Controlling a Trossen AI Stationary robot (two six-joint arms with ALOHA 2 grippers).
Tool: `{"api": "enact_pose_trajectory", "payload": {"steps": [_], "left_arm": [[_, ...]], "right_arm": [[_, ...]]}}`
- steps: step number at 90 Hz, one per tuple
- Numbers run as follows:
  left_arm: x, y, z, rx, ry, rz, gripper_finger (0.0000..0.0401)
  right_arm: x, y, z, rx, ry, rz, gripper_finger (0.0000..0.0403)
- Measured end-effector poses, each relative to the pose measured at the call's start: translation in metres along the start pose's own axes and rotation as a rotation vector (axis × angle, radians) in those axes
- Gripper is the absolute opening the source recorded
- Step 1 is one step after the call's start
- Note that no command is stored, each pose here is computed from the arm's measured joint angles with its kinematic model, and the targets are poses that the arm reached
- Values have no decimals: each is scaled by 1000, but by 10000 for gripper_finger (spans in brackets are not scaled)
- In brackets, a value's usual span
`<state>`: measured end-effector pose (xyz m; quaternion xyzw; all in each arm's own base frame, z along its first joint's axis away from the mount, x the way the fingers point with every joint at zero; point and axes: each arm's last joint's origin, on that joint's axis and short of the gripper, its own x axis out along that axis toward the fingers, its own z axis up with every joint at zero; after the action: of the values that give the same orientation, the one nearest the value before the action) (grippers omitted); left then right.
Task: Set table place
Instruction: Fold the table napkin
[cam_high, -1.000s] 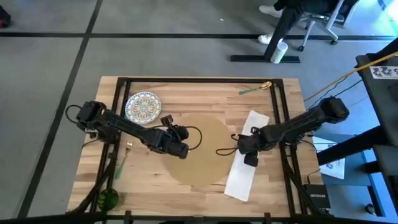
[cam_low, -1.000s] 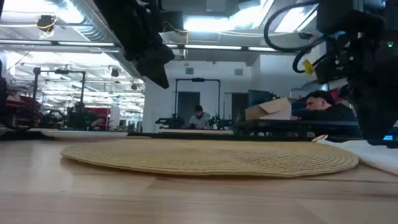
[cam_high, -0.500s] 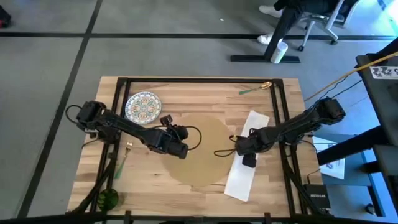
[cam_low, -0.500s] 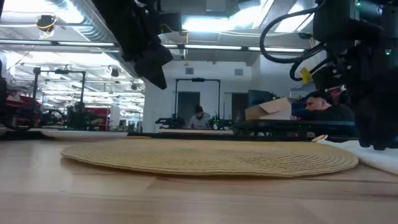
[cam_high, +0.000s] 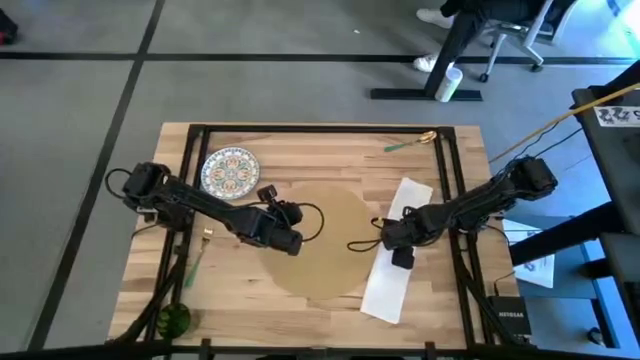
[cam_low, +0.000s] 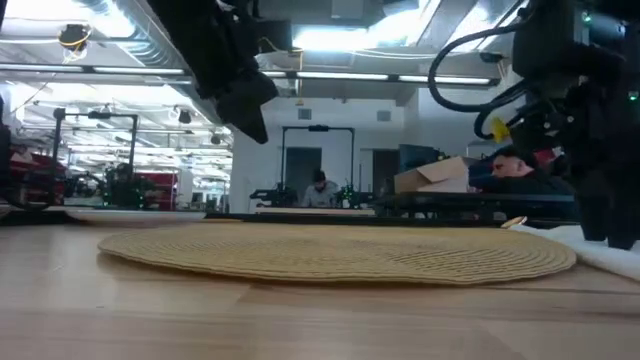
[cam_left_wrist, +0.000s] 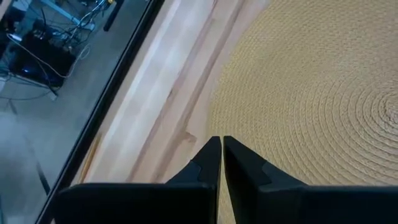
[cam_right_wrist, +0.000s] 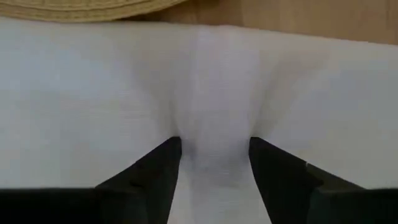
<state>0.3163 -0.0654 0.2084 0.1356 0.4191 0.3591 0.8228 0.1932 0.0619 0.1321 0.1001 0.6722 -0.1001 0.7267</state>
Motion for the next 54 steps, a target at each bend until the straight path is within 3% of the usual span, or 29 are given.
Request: {"api": "enact_pose_trajectory", "payload": {"steps": [12, 31, 54], "left_arm": [[0, 0, 0, -1, 4, -8, 1], [0, -1, 0, -1, 8, -17, 1], [0, -1, 0, -1, 8, -17, 1]], "right_arm": [[0, 1, 1, 0, -5, 10, 146], [1, 1, 1, -2, -10, 17, 15], [-1, 2, 2, 0, -1, 28, 3]]}}
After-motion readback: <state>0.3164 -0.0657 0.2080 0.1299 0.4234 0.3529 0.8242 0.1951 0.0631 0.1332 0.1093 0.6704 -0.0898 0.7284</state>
